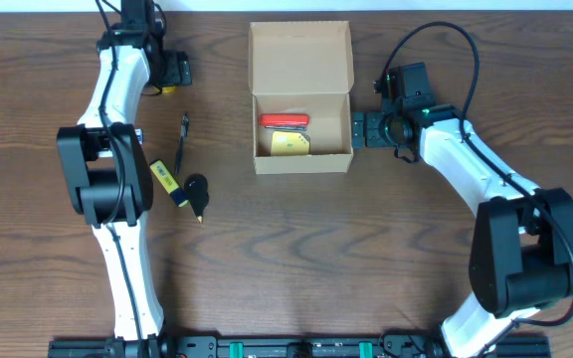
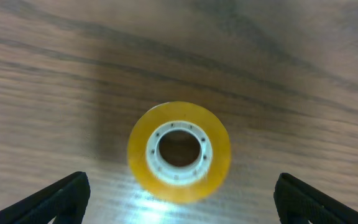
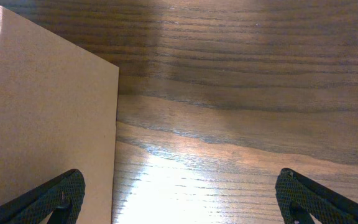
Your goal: Pack container
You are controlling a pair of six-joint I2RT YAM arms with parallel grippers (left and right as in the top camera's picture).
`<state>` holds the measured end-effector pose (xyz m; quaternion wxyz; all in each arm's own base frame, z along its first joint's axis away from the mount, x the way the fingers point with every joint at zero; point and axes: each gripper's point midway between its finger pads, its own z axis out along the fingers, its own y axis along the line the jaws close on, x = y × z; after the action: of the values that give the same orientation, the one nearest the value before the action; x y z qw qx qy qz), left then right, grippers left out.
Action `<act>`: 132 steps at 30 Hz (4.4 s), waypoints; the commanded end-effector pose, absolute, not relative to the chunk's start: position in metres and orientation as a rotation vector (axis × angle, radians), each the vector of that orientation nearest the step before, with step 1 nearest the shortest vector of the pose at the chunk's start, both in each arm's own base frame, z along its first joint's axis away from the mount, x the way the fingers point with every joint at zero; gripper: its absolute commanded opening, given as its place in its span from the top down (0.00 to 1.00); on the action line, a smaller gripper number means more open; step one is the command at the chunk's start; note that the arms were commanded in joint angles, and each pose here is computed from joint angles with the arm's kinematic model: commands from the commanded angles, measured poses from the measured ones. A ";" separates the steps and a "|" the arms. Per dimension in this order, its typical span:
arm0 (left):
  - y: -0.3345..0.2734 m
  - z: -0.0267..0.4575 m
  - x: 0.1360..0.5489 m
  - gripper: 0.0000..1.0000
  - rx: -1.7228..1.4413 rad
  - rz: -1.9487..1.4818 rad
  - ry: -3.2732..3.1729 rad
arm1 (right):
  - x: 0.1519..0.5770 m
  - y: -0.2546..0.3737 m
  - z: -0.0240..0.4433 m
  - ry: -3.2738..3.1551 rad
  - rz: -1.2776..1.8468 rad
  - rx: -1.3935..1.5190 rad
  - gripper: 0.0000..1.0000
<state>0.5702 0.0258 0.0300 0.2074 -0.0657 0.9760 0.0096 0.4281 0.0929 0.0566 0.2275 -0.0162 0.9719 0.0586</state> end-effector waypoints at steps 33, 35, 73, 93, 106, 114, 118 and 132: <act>0.036 -0.014 0.587 0.00 -0.280 0.042 2.693 | 0.428 0.091 0.057 2.679 0.168 -0.026 0.01; 0.036 -0.015 0.586 0.11 -0.280 0.042 2.694 | 0.428 0.091 0.057 2.679 0.168 -0.025 0.01; -0.126 0.243 0.535 0.95 0.406 -0.158 2.457 | 0.428 0.091 0.057 2.679 0.168 -0.025 0.01; -0.250 0.170 0.478 0.95 1.364 -0.409 2.275 | 0.428 0.091 0.057 2.679 0.168 -0.026 0.01; -0.288 0.139 0.488 0.95 1.463 -0.498 2.146 | 0.428 0.091 0.057 2.679 0.167 -0.026 0.01; -0.312 0.134 0.458 0.95 1.575 -0.543 2.133 | 0.428 0.091 0.057 2.679 0.167 -0.026 0.01; -0.311 0.127 0.451 0.95 1.598 -0.532 2.170 | 0.428 0.091 0.057 2.679 0.168 -0.025 0.01; -0.319 0.113 0.448 0.95 1.616 -0.538 2.163 | 0.428 0.091 0.057 2.679 0.168 -0.025 0.01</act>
<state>0.4499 -0.3172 0.1250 0.2024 0.5682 0.7743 -0.1913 0.4281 0.0930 0.0566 0.2275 -0.0164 0.9719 0.0587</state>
